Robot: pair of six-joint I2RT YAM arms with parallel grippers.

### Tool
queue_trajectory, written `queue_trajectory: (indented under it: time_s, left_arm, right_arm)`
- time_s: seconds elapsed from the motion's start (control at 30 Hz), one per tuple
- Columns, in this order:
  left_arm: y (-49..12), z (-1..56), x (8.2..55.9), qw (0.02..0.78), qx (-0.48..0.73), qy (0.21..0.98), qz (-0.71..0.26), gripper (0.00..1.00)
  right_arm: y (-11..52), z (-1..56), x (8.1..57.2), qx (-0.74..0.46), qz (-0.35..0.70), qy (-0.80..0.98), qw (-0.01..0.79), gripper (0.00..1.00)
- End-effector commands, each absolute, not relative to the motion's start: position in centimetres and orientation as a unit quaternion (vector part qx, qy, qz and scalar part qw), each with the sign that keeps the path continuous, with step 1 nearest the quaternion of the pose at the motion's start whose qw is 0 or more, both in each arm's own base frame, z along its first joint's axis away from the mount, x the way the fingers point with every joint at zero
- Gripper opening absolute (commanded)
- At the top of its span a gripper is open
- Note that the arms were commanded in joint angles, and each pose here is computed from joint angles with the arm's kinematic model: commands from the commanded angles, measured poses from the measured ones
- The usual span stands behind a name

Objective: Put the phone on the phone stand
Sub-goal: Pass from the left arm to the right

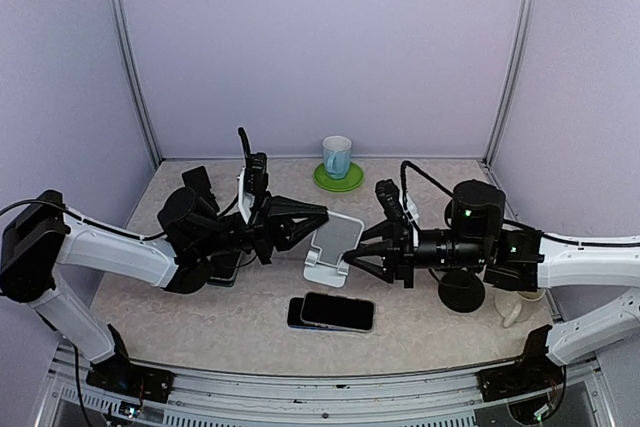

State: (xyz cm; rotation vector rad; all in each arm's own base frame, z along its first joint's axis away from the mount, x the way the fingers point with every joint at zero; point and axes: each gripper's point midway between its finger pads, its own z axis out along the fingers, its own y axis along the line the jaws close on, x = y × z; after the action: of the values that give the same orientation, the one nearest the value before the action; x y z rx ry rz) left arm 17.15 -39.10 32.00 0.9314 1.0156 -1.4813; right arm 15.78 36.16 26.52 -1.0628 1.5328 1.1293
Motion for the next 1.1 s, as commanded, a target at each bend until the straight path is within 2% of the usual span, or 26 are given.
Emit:
queue_trajectory:
  time_s: [0.0,0.27,0.43,0.6,0.63,0.77,0.83,0.9,1.07]
  left_arm:
    - [-38.4,34.0,16.3,0.564,0.396,0.387,-0.613,0.0]
    - [-39.0,33.2,16.5,0.559,0.398,0.397,-0.609,0.0]
    - [-39.3,32.9,16.4,0.557,0.405,0.401,-0.605,0.02]
    - [-39.3,32.6,16.3,0.553,0.406,0.405,-0.604,0.04]
    - [-39.3,32.5,16.4,0.551,0.407,0.407,-0.604,0.06]
    - [-39.5,31.9,16.7,0.54,0.404,0.428,-0.601,0.33]
    - [-39.5,31.7,16.9,0.534,0.406,0.439,-0.598,0.42]
    - [-39.4,31.4,17.2,0.525,0.412,0.453,-0.591,0.48]
    - [-39.4,30.0,18.2,0.465,0.442,0.521,-0.563,0.5]
  right_arm:
    - [36.5,27.7,15.0,-0.441,0.487,0.598,0.459,0.28]
    - [36.8,27.6,15.3,-0.436,0.486,0.603,0.458,0.15]
    - [37.0,27.5,15.8,-0.432,0.482,0.608,0.459,0.0]
    - [36.9,27.5,15.8,-0.431,0.481,0.61,0.459,0.0]
    - [36.9,27.5,15.7,-0.431,0.481,0.61,0.458,0.0]
    - [36.7,27.6,15.6,-0.435,0.479,0.61,0.458,0.0]
    - [36.6,27.6,15.5,-0.439,0.476,0.611,0.456,0.0]
    - [36.5,27.5,15.3,-0.446,0.471,0.612,0.452,0.0]
    - [36.0,27.2,14.7,-0.464,0.461,0.616,0.439,0.0]
